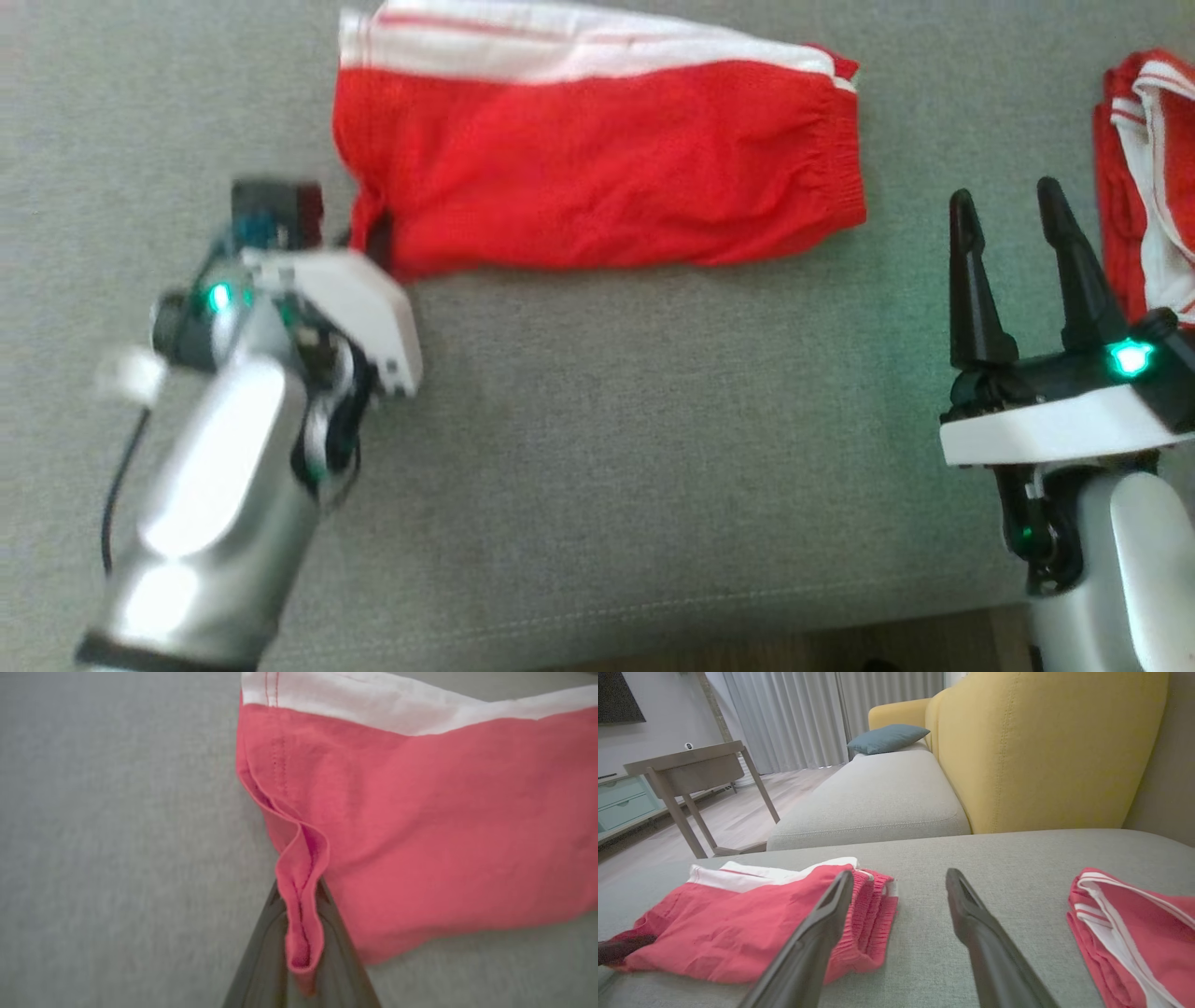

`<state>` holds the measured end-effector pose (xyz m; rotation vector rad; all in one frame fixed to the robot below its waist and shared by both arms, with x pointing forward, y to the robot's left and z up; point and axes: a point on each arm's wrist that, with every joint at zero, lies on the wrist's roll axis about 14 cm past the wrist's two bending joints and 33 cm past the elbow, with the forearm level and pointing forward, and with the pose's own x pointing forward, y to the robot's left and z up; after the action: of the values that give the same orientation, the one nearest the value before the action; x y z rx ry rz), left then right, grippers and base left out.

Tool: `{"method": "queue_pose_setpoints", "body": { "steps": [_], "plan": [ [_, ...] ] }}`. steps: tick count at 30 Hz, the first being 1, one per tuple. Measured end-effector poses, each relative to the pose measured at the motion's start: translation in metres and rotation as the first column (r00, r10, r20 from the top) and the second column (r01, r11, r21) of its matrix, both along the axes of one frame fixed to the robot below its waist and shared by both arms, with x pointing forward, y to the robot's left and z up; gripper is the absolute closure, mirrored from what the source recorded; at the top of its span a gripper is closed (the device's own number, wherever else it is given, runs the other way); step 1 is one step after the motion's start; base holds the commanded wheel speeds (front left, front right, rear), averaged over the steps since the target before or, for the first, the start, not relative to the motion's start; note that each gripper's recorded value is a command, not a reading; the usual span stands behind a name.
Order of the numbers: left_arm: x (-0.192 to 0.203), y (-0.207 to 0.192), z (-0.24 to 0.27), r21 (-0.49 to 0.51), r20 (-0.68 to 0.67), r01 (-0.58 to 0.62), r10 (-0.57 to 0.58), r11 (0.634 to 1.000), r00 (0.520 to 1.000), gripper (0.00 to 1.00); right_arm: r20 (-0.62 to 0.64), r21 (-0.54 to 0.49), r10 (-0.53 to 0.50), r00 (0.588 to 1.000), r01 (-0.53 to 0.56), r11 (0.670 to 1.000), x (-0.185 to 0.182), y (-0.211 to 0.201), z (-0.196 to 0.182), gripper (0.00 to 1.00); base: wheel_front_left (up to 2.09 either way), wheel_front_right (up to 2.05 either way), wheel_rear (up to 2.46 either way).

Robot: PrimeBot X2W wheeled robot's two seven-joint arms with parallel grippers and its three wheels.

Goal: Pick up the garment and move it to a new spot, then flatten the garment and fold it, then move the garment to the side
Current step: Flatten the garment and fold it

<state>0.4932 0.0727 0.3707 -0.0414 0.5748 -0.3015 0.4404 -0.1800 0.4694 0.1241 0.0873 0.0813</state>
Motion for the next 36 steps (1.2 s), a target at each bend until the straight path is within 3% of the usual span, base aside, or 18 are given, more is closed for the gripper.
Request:
{"method": "queue_pose_setpoints", "body": {
  "steps": [7, 8, 9, 18, 24, 29, 36],
  "plan": [
    [-0.052, 0.012, 0.006, -0.048, -0.036, -0.076, 0.074, 0.996, 0.997, 1.00, 0.004, -0.002, 0.022, 1.000, -0.022, 1.000, -0.009, 0.006, 0.010, 0.00, 0.00, 0.00, 0.00],
    [-0.054, 0.013, 0.008, -0.052, -0.026, -0.084, 0.083, 0.995, 0.996, 0.94, 0.005, -0.003, 0.023, 1.000, -0.023, 1.000, -0.010, 0.005, 0.011, 0.00, 0.00, 0.00, 0.00],
    [-0.055, 0.013, 0.012, -0.064, -0.013, -0.090, 0.090, 0.994, 0.996, 0.00, 0.002, -0.005, 0.023, 1.000, -0.023, 1.000, -0.011, 0.005, 0.012, 0.00, 0.00, 0.00, 0.00],
    [-0.039, 0.032, 0.058, -0.091, 0.270, -0.185, 0.203, 0.979, 0.941, 0.00, 0.012, -0.049, 0.030, 0.999, -0.030, 0.998, -0.019, 0.003, 0.022, 0.00, 0.00, 0.00, 0.00],
    [-0.048, 0.047, 0.090, -0.095, 0.454, -0.225, 0.243, 0.970, 0.857, 0.00, 0.013, -0.067, 0.029, 0.999, -0.028, 0.997, -0.024, 0.002, 0.027, 0.00, 0.00, 0.00, 0.00],
    [-0.059, 0.048, 0.107, -0.096, 0.518, -0.217, 0.235, 0.972, 0.823, 0.00, -0.008, -0.073, 0.036, 0.999, -0.036, 0.997, -0.032, 0.004, 0.023, 0.00, 0.00, 0.00, 0.00],
    [-0.067, 0.047, 0.113, -0.098, 0.536, -0.207, 0.227, 0.973, 0.813, 0.00, -0.018, -0.074, 0.038, 0.999, -0.039, 0.996, -0.032, 0.005, 0.024, 0.00, 0.00, 0.00, 0.00]
  ]
}}
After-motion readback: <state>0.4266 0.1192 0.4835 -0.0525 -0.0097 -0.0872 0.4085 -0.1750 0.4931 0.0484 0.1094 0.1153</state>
